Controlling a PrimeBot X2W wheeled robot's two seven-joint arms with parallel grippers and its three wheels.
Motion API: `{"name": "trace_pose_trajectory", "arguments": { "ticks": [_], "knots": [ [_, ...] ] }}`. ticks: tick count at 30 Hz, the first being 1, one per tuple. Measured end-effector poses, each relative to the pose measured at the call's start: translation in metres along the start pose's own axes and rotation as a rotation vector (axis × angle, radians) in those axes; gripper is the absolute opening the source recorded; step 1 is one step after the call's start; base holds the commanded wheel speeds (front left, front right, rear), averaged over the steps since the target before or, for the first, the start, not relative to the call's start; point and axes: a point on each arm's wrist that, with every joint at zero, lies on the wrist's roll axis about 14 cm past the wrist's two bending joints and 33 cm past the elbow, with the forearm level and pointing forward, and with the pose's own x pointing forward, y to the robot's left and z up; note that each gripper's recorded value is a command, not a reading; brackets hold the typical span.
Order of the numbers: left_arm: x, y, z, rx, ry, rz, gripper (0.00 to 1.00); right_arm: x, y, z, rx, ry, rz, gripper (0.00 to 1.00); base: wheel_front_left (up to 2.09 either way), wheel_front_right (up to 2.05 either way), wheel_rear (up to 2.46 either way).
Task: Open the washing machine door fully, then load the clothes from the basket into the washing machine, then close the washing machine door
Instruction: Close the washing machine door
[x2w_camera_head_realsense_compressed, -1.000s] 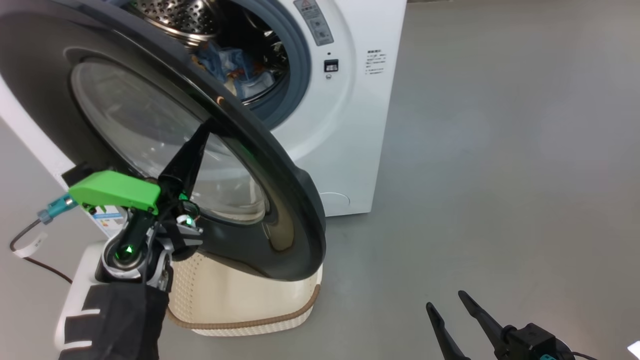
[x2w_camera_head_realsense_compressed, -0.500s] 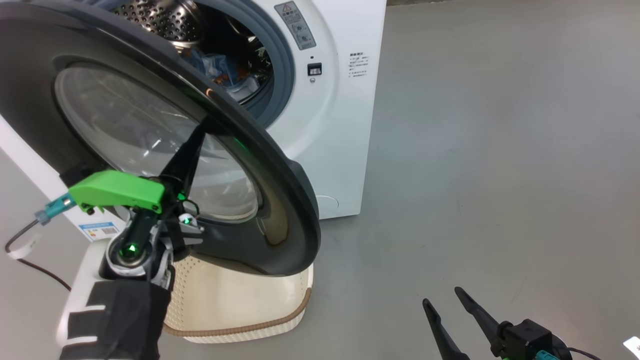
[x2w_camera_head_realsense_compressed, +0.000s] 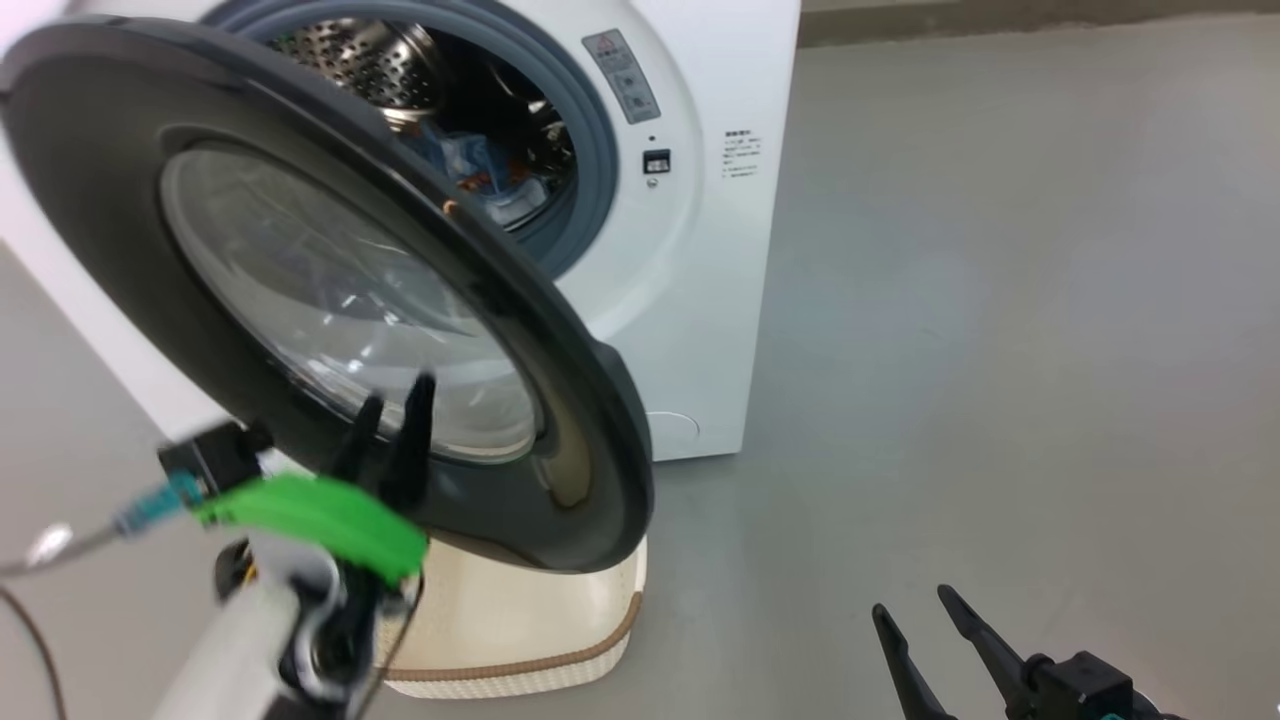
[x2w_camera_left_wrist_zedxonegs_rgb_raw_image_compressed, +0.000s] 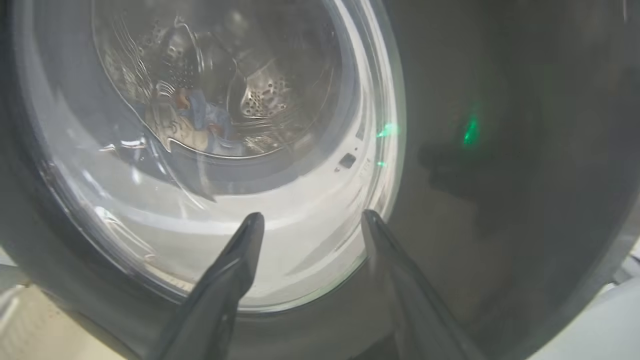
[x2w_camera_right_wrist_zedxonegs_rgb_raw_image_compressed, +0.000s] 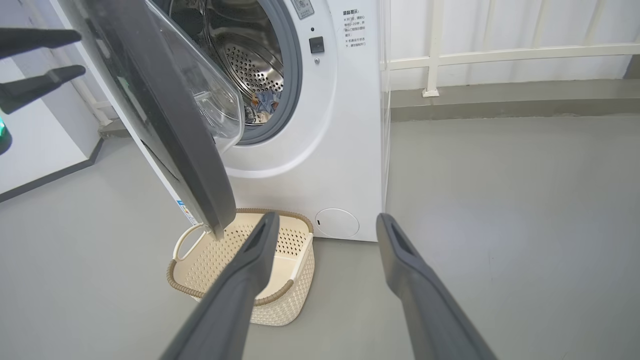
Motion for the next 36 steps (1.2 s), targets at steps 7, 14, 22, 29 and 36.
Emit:
{"name": "trace_pose_trajectory", "arguments": {
  "ticks": [7, 14, 22, 29, 36],
  "knots": [
    [-0.045, 0.035, -0.019, 0.247, -0.014, 0.128, 1.0, -0.001, 0.004, 0.004, -0.003, -0.014, 0.016, 1.0, 0.0, 0.0, 0.0],
    [-0.099, 0.056, -0.017, 0.351, -0.086, 0.272, 1.0, -0.002, 0.003, 0.014, -0.016, -0.046, 0.019, 1.0, 0.0, 0.0, 0.0],
    [-0.148, 0.081, -0.019, 0.451, -0.109, 0.418, 1.0, -0.007, -0.002, 0.014, -0.015, -0.047, 0.001, 1.0, 0.0, 0.0, 0.0],
    [-0.172, 0.09, -0.016, 0.524, -0.11, 0.466, 1.0, -0.01, -0.009, 0.016, -0.015, -0.054, -0.022, 1.0, 0.0, 0.0, 0.0],
    [-0.18, 0.093, -0.017, 0.527, -0.105, 0.474, 1.0, -0.009, -0.008, 0.018, -0.013, -0.062, -0.027, 1.0, 0.0, 0.0, 0.0]
  ]
}}
